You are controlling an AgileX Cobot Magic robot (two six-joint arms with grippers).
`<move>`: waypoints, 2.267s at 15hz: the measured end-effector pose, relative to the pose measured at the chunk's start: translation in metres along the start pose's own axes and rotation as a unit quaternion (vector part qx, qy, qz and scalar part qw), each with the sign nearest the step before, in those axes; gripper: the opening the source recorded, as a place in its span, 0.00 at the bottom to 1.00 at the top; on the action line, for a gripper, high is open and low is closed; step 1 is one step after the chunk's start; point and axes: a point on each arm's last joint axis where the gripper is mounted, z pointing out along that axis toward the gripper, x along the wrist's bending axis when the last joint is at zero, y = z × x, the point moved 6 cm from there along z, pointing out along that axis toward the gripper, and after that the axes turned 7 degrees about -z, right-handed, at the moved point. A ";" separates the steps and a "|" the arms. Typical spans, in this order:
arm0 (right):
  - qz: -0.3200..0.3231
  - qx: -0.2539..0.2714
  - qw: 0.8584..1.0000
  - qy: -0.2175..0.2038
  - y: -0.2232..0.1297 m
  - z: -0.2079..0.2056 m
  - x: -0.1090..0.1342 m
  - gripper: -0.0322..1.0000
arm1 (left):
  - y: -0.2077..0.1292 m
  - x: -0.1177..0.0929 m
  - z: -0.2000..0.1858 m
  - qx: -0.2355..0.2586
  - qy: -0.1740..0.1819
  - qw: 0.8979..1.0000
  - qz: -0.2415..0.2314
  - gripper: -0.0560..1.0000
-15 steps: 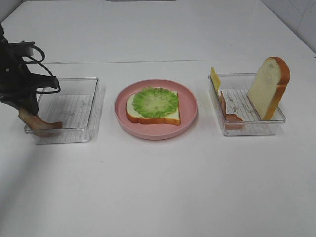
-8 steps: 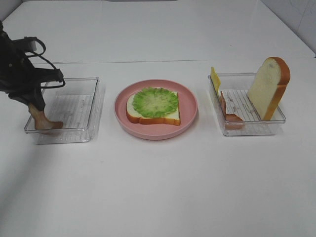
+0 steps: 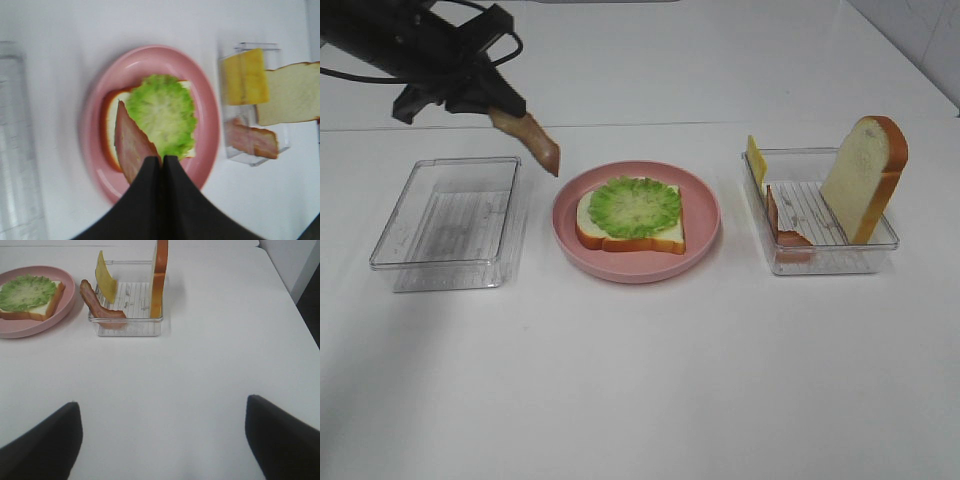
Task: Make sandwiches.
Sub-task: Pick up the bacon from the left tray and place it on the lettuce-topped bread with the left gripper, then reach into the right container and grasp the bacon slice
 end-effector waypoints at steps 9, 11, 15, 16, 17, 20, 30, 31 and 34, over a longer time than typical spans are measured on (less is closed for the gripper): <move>0.000 0.000 1.000 0.000 0.000 0.000 0.000 0.84 | -0.055 -0.080 0.091 0.019 -0.139 0.989 -0.040 0.06; 0.000 0.000 1.000 0.000 0.000 0.000 0.000 0.84 | -0.060 -0.070 0.110 0.024 -0.142 0.988 -0.049 0.06; 0.000 0.000 1.000 0.000 0.000 0.000 0.000 0.84 | -0.055 -0.040 0.124 0.020 -0.111 0.992 -0.049 0.06; 0.000 0.000 1.000 0.000 0.000 0.000 0.000 0.84 | -0.047 -0.024 0.120 0.016 -0.089 0.996 -0.026 0.06; 0.000 0.000 1.000 0.000 0.000 0.000 0.000 0.84 | -0.044 -0.017 0.118 0.015 -0.076 0.997 -0.013 0.06; 0.000 0.000 1.000 0.000 0.000 0.000 0.000 0.84 | -0.044 -0.003 0.118 0.020 -0.036 0.999 0.024 0.17; 0.000 0.000 1.000 0.000 0.000 0.000 0.000 0.84 | -0.033 -0.032 0.071 -0.002 -0.015 0.991 0.134 0.90; 0.000 0.000 1.000 0.000 0.000 0.000 0.000 0.84 | -0.033 -0.037 0.060 -0.001 -0.006 0.989 0.150 0.90; 0.000 0.000 1.000 0.000 0.000 0.000 0.000 0.84 | -0.038 -0.051 0.013 0.015 0.044 0.983 0.177 0.90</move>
